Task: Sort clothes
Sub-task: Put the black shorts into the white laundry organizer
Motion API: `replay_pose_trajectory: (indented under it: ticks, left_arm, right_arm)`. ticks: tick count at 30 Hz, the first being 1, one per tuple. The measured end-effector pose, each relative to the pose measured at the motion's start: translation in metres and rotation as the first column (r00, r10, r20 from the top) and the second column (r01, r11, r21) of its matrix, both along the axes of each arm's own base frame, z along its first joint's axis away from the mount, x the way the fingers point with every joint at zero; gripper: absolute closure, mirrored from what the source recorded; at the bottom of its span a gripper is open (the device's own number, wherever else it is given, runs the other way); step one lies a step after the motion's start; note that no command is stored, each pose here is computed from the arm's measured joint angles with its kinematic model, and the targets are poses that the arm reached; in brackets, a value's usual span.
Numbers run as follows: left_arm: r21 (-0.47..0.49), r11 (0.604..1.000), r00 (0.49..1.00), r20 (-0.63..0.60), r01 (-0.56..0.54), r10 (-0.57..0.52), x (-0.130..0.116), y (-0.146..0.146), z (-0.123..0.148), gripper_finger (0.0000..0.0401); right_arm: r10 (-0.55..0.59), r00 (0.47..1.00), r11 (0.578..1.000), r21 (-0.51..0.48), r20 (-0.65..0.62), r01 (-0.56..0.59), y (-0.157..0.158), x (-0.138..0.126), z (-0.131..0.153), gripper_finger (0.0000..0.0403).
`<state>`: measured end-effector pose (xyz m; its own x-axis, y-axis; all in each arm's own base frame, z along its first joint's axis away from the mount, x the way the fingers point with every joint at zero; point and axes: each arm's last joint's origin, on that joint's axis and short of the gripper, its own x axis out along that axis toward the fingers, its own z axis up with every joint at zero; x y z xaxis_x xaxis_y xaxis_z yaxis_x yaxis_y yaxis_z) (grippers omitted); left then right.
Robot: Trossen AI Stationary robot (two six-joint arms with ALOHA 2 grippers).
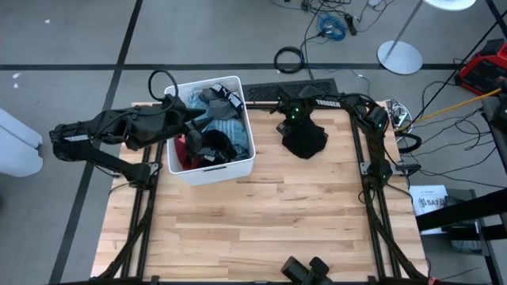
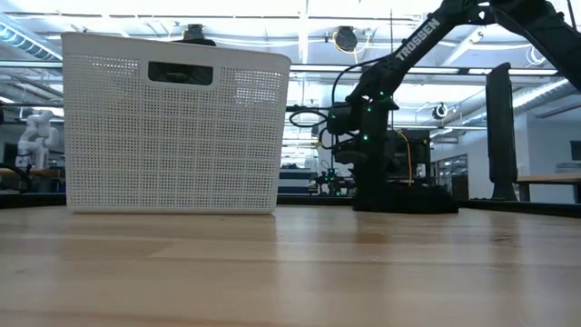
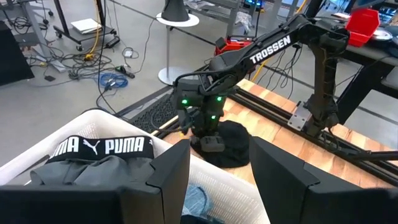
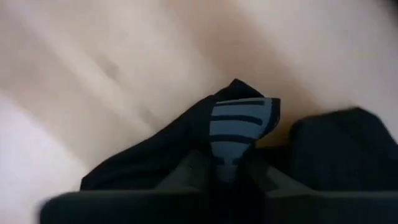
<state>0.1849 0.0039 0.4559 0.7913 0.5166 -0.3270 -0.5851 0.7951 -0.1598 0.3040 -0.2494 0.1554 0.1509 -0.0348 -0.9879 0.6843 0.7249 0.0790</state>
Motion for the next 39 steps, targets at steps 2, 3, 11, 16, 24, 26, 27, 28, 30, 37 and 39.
replay_pose_trajectory:
  ticks: [2, 3, 11, 16, 24, 26, 27, 28, 30, 37, 39]
  left_arm:
    - [0.0, 1.0, 1.0, -0.001, 0.0, 0.0, 0.0, 0.0, 0.0, 0.0226]
    - [0.001, 1.0, 1.0, -0.002, 0.0, 0.0, 0.0, 0.0, 0.0, 0.0226]
    - [0.035, 0.999, 1.0, -0.02, 0.014, -0.014, 0.0, 0.0, 0.0, 0.0226]
    - [0.043, 0.999, 1.0, -0.023, 0.017, -0.016, 0.0, 0.0, 0.001, 0.0226]
    - [0.007, 0.99, 0.984, 0.115, 0.14, -0.14, 0.012, -0.004, 0.011, 0.0226]
    - [0.01, 0.955, 0.939, 0.175, 0.298, -0.295, 0.024, -0.008, 0.015, 0.0226]
    - [0.018, 0.923, 0.901, 0.208, 0.385, -0.38, 0.031, -0.012, 0.017, 0.0226]
    - [0.03, 0.884, 0.855, 0.239, 0.467, -0.46, 0.039, -0.015, 0.019, 0.0226]
    - [0.079, 0.806, 0.756, 0.305, 0.586, -0.579, 0.055, -0.02, 0.022, 0.0226]
    - [0.171, 0.706, 0.601, 0.41, 0.688, -0.686, 0.105, -0.017, 0.016, 0.0226]
    - [0.112, 0.708, 0.614, 0.417, 0.697, -0.67, 0.114, -0.012, 0.009, 0.0226]
  right_arm:
    - [0.037, 0.999, 0.999, 0.026, -0.018, -0.037, 0.006, 0.0, 0.003, 0.0387]
    - [0.049, 0.998, 0.998, 0.033, -0.027, -0.048, 0.01, 0.0, 0.005, 0.0387]
    - [0.099, 0.987, 0.992, -0.084, 0.127, -0.089, 0.049, 0.0, 0.082, 0.0397]
    - [0.182, 0.941, 0.975, -0.175, 0.286, -0.135, 0.092, -0.026, 0.156, 0.0398]
    - [0.446, 0.596, 0.895, -0.327, 0.667, -0.304, 0.165, -0.096, 0.259, 0.0398]
    - [0.462, 0.484, 0.885, -0.348, 0.744, -0.309, 0.177, -0.111, 0.277, 0.0398]
    - [0.466, 0.421, 0.88, -0.356, 0.778, -0.315, 0.182, -0.117, 0.285, 0.0398]
    - [0.472, 0.36, 0.872, -0.366, 0.805, -0.324, 0.187, -0.122, 0.292, 0.0398]
    - [0.486, 0.229, 0.846, -0.388, 0.844, -0.366, 0.197, -0.127, 0.304, 0.0398]
    - [0.482, 0.05, 0.757, -0.387, 0.875, -0.526, 0.221, -0.103, 0.309, 0.0398]
    - [0.475, 0.069, 0.744, -0.358, 0.877, -0.564, 0.226, -0.09, 0.302, 0.0398]
